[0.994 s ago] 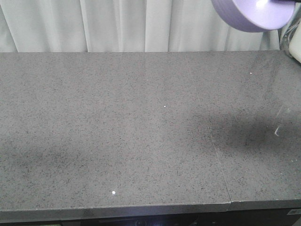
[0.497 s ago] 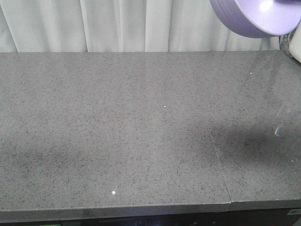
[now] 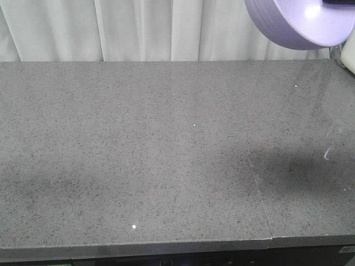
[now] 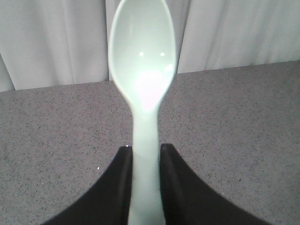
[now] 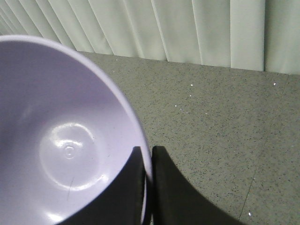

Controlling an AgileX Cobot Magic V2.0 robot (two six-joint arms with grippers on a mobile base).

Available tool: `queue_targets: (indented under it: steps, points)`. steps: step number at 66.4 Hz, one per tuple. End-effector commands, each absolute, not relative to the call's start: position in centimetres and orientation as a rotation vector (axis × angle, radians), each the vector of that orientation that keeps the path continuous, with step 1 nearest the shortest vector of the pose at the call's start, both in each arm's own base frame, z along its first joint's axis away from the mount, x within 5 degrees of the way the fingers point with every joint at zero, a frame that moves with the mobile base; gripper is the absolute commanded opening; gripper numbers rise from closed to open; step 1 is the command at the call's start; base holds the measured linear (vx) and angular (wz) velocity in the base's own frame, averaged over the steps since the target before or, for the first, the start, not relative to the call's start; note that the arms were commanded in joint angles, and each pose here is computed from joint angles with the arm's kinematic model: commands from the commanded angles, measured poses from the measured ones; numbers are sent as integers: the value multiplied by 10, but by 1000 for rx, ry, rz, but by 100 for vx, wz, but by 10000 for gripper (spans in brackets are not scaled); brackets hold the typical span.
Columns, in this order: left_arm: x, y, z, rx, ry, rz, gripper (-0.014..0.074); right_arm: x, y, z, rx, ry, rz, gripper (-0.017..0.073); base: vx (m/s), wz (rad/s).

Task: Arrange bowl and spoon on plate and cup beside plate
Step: 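Lift the lavender bowl up with the right gripper, then turn the base away from the counter holding spoon and bowl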

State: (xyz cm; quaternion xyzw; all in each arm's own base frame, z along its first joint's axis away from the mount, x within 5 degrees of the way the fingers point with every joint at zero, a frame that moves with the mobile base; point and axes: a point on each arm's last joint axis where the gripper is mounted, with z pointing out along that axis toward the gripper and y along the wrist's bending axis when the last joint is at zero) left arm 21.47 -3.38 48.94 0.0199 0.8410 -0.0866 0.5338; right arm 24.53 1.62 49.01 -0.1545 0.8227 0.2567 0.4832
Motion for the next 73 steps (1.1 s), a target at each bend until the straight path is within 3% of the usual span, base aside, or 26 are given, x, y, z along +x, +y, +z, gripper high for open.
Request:
queue_targets:
  steps: [1,73]
  points:
    - [207,-33,506,42,1899,-228,-6,234,19,509,-371,1899,628,-10,0,0]
    - [207,-33,506,42,1899,-228,-6,234,19,509,-371,1899,628,-10,0,-2]
